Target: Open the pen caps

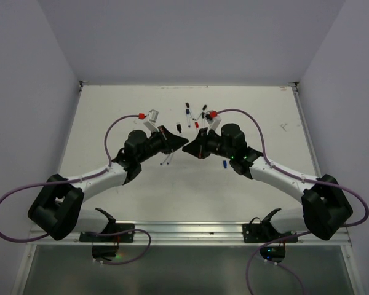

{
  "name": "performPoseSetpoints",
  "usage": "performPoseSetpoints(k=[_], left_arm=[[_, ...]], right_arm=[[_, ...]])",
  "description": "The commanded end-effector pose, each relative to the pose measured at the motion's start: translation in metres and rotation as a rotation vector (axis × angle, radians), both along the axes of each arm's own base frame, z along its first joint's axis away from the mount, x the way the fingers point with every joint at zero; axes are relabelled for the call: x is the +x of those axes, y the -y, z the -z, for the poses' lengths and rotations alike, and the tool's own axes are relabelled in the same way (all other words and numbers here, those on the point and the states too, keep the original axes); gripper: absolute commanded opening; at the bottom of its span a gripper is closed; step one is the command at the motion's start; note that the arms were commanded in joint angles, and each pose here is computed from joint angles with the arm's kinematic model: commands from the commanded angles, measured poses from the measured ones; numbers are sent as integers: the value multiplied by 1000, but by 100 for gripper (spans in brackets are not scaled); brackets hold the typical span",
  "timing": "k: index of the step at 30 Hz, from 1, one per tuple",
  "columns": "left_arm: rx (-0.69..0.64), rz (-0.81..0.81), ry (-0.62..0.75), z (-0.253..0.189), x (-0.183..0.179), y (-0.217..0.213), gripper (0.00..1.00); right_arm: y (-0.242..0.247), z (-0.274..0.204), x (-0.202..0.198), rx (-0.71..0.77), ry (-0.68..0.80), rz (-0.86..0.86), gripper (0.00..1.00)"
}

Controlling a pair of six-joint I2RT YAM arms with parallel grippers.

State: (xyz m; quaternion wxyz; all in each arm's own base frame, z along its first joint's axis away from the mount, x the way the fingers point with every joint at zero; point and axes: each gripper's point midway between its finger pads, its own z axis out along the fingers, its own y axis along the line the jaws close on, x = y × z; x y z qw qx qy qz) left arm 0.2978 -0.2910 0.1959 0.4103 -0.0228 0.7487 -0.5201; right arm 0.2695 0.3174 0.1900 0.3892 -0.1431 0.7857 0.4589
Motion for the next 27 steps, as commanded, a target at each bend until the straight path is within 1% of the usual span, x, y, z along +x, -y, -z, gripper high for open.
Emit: performPoseSetpoints(k=[1,2,3,4,5,6,7,8,10,12,14,16,17,18,21,25,27], left_arm=[[-63,15,99,-32,4,6,0],[-61,17,107,-32,4,5,0],[-58,19,113,-32,3,5,0],[-41,17,119,-31,3,4,0],[-26,15,122,-28,3,3,0],[-2,16,114,-24,2,1,0],[28,18,140,-25,3,0,0],[53,27,140,-19,2,-1,0],[102,62,161,-13,-3,-1,0],[122,93,178,-11,-9,-1,0],[142,135,197,-7,-16,0,0],[148,146,186,-2,-20,0,0],[147,147,181,0,-22,0,0],[145,147,181,2,-23,-1,0],[151,160,182,3,-27,5,0],[146,190,192,-1,-34,12,0],[151,205,193,-1,-37,15,0]], right_arm=[[-4,-18,-5,39,47,-27,0],[1,-11,-6,4,22,-15,2],[5,-15,4,-23,31,41,14],[10,-13,7,-67,34,61,35],[20,1,4,-140,-19,82,46],[28,-2,15,-181,-7,147,54],[38,0,14,-238,-29,173,67],[44,1,13,-266,-25,186,69],[56,2,15,-309,-10,227,79],[64,-9,15,-304,29,258,89],[68,-22,17,-283,68,283,90],[65,-35,20,-256,92,285,87],[59,-37,22,-241,90,269,84],[53,-46,25,-213,94,266,76],[33,-56,34,-158,85,227,60],[18,-66,43,-97,105,210,56],[16,-67,41,-92,106,192,55]])
